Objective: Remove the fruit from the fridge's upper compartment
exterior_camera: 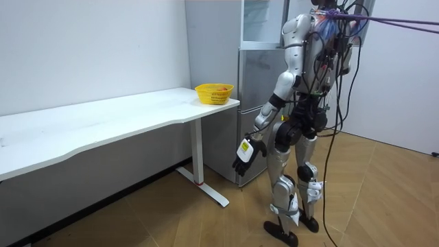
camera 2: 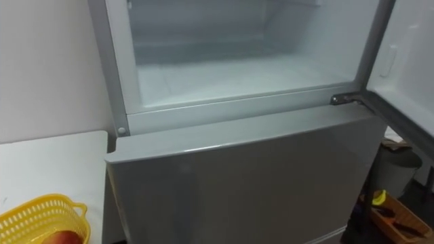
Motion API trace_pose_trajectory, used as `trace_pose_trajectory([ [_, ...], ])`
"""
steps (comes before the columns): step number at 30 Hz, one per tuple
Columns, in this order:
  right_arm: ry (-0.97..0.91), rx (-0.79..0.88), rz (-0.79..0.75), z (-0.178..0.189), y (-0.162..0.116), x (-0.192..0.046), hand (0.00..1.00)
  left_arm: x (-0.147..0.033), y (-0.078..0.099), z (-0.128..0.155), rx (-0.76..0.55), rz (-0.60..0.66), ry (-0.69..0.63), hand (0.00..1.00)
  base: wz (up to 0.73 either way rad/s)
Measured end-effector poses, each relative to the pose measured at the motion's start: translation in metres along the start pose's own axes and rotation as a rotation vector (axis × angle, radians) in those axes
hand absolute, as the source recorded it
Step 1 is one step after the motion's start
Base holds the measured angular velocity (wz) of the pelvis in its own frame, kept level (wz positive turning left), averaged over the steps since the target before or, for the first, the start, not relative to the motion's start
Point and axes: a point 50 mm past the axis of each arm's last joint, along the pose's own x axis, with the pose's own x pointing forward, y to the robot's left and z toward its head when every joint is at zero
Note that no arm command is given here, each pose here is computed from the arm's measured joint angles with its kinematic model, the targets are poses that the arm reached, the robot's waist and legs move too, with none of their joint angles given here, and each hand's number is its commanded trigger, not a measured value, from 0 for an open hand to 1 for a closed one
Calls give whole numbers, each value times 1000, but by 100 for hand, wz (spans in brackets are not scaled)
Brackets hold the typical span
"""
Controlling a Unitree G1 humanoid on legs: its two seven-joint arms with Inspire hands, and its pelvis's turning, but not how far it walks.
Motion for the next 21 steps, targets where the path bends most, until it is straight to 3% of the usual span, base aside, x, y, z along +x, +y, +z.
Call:
trace_pose_trajectory([
  [10,72,-13,431,-23,73,-24,0,0,-8,-4,11,-18,2,0,-3],
  [21,134,-43,659,-37,92,-38,0,0,-13,-14,27,-39,44,0,1],
])
